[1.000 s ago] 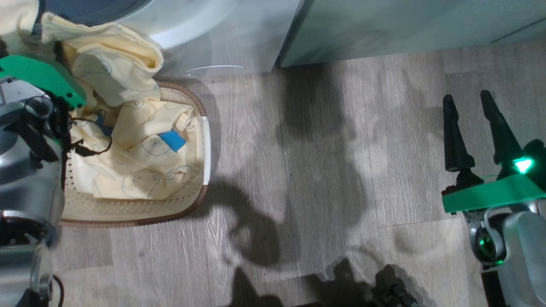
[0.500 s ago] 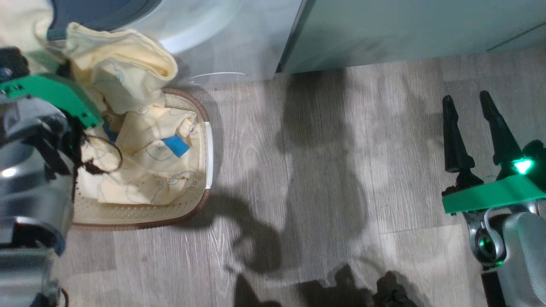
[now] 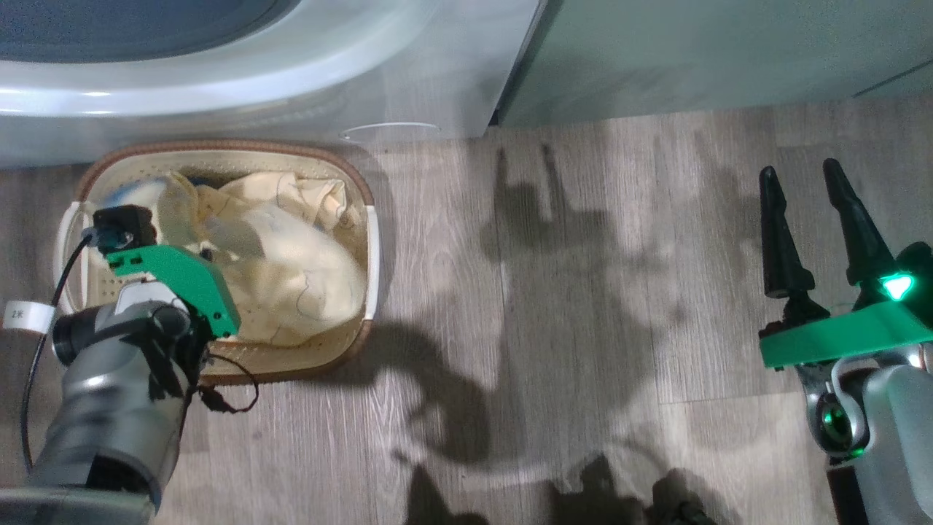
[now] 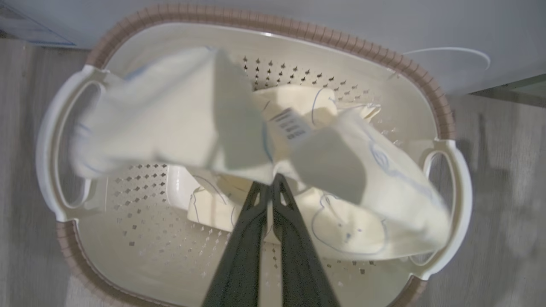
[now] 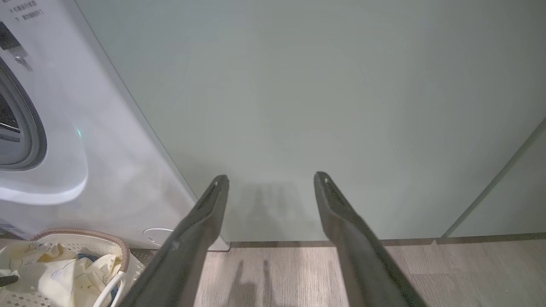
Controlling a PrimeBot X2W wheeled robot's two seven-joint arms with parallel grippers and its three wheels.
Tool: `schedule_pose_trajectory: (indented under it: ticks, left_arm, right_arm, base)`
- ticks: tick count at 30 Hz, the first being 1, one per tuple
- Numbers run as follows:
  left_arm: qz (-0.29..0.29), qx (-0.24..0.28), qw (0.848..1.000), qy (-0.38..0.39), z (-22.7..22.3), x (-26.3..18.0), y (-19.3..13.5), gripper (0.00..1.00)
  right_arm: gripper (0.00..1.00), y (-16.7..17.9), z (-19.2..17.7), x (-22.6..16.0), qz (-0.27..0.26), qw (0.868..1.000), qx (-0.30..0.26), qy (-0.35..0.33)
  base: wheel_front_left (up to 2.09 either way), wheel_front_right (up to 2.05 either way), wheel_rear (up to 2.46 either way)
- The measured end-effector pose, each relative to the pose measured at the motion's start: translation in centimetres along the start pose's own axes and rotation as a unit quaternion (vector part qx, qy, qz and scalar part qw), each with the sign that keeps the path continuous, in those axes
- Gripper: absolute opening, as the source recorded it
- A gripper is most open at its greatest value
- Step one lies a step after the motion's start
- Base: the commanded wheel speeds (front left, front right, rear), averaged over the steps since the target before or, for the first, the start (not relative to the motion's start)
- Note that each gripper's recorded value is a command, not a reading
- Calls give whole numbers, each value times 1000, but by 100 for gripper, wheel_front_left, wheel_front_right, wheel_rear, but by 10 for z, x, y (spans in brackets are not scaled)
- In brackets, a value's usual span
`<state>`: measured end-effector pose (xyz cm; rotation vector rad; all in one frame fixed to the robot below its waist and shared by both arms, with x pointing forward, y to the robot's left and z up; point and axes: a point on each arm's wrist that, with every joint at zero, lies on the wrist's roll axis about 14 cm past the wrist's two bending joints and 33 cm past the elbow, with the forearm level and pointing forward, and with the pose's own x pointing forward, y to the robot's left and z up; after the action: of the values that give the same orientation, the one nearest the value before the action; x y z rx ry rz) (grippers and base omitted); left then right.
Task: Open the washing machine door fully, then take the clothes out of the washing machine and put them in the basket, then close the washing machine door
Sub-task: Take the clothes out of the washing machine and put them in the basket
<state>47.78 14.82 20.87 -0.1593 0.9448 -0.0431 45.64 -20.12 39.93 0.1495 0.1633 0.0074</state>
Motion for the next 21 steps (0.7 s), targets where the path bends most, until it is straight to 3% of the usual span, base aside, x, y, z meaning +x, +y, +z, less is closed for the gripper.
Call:
schedule_pose_trajectory:
  ticks: [10, 19, 20, 21]
  left_arm:
    - [33, 10, 997, 74, -35, 15, 21, 0]
    - [25, 17, 991, 131, -63, 27, 12, 0]
    - [24, 16, 991, 129, -63, 28, 11, 15]
    - [22, 15, 992, 125, -62, 29, 10, 47]
  right_arm:
    - [100, -9, -13, 6, -3, 1000, -14, 16]
    - [100, -21, -18, 7, -17, 999, -23, 24]
    - [100, -22, -18, 7, -18, 999, -24, 25]
    - [100, -23, -18, 6, -19, 999, -24, 25]
  base:
    - [0, 0, 0]
    - [0, 0, 0]
    - [0, 0, 0]
    - [0, 0, 0]
